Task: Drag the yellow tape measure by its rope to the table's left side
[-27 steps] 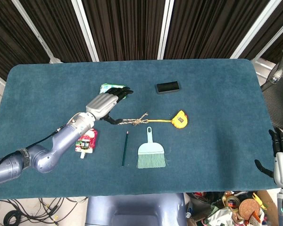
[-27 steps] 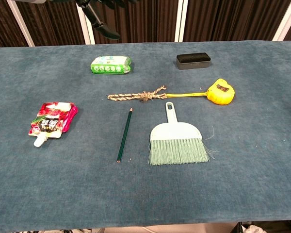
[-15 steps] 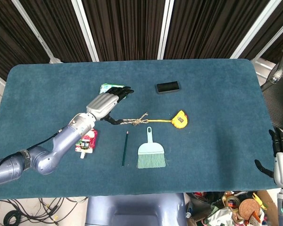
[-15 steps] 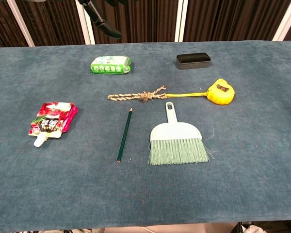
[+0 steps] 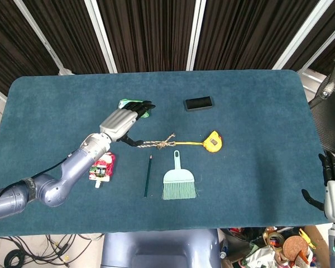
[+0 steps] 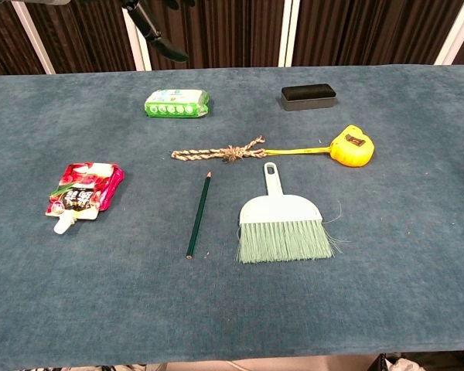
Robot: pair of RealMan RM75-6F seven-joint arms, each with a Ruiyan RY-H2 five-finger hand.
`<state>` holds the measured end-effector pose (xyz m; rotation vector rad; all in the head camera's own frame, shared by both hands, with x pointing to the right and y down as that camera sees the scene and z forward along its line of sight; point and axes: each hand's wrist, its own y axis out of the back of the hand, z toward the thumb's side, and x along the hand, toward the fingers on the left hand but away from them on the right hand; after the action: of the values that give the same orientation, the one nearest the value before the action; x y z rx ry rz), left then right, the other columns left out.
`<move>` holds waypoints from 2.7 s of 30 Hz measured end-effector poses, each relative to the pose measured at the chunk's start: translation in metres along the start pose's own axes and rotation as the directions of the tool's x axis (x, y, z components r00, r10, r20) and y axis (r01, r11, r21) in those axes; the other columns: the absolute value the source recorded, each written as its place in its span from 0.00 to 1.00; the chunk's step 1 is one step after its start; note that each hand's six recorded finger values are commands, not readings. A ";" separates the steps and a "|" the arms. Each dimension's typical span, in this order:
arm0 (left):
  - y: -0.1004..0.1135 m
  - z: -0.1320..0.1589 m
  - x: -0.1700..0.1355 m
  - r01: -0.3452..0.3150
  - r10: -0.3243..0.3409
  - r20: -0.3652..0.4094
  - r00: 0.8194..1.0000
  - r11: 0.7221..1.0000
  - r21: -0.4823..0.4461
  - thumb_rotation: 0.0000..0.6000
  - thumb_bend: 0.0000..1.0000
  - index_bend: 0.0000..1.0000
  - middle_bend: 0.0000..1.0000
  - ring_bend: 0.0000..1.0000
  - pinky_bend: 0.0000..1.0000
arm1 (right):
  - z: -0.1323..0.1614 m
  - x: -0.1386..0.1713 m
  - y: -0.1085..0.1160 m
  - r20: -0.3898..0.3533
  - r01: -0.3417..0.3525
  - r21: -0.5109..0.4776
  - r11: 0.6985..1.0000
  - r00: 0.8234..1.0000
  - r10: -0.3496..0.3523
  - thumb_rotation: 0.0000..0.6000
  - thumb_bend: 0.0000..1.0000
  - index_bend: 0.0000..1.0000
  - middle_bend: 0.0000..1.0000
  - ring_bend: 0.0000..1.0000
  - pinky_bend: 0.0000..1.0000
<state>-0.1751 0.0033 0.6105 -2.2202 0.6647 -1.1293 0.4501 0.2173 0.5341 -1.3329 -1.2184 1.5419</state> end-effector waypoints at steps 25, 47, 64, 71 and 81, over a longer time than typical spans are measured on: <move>-0.087 -0.064 0.040 0.077 0.003 -0.327 0.945 0.969 0.234 1.00 0.20 0.33 0.00 0.00 0.00 | -0.001 -0.001 -0.001 0.003 -0.007 -0.010 1.000 1.000 0.007 1.00 0.10 0.09 0.02 0.11 0.19; -0.130 -0.055 0.070 0.114 -0.005 -0.357 0.934 0.951 0.286 1.00 0.26 0.42 0.02 0.00 0.00 | -0.002 -0.001 0.000 0.006 -0.006 -0.018 1.000 1.000 0.006 1.00 0.10 0.09 0.02 0.11 0.19; -0.147 -0.057 0.075 0.141 -0.029 -0.352 0.936 0.945 0.297 1.00 0.30 0.48 0.02 0.00 0.00 | -0.002 -0.002 0.000 0.005 -0.004 -0.020 1.000 1.000 0.004 1.00 0.10 0.09 0.02 0.11 0.19; -0.147 -0.058 0.074 0.143 -0.029 -0.351 0.936 0.942 0.304 1.00 0.31 0.51 0.03 0.00 0.00 | -0.002 -0.002 0.000 0.006 -0.004 -0.020 1.000 1.000 0.005 1.00 0.10 0.09 0.02 0.11 0.19; -0.149 -0.061 0.073 0.153 -0.032 -0.359 0.933 0.936 0.316 1.00 0.34 0.53 0.03 0.00 0.00 | -0.002 -0.002 0.000 0.005 -0.006 -0.018 1.000 1.000 0.006 1.00 0.10 0.09 0.02 0.11 0.19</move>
<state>-0.1615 0.0488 0.7806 -1.7905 0.4595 -1.5807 0.4526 0.2164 0.5347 -1.3460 -1.2354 1.5428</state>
